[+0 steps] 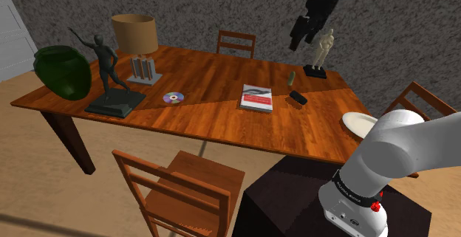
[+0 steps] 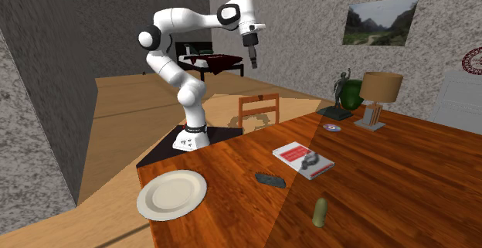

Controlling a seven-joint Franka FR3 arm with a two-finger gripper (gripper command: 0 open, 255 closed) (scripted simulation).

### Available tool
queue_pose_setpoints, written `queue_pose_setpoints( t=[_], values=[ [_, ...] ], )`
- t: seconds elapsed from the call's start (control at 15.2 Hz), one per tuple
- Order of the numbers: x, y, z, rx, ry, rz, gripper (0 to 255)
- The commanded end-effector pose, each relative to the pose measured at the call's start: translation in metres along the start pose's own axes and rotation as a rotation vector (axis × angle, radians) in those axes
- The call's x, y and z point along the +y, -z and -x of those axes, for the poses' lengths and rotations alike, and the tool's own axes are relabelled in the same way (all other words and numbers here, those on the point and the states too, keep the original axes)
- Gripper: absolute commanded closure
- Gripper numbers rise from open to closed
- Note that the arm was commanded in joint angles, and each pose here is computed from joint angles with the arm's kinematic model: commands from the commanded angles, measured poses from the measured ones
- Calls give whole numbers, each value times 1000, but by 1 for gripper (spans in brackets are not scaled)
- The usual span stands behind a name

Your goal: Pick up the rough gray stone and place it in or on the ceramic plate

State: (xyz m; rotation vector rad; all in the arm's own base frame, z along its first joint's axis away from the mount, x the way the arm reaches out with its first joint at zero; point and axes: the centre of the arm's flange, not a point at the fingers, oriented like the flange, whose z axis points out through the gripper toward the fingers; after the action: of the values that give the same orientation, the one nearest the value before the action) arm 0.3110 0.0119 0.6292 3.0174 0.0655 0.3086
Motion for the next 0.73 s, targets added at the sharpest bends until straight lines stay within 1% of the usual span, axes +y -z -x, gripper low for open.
queue_pose_setpoints(
  t=[0.0, 0.66],
  values=[
    [0, 0, 0, 0, 0, 0, 0],
    [78, -104, -25, -66, -45, 13, 0]
  ],
)
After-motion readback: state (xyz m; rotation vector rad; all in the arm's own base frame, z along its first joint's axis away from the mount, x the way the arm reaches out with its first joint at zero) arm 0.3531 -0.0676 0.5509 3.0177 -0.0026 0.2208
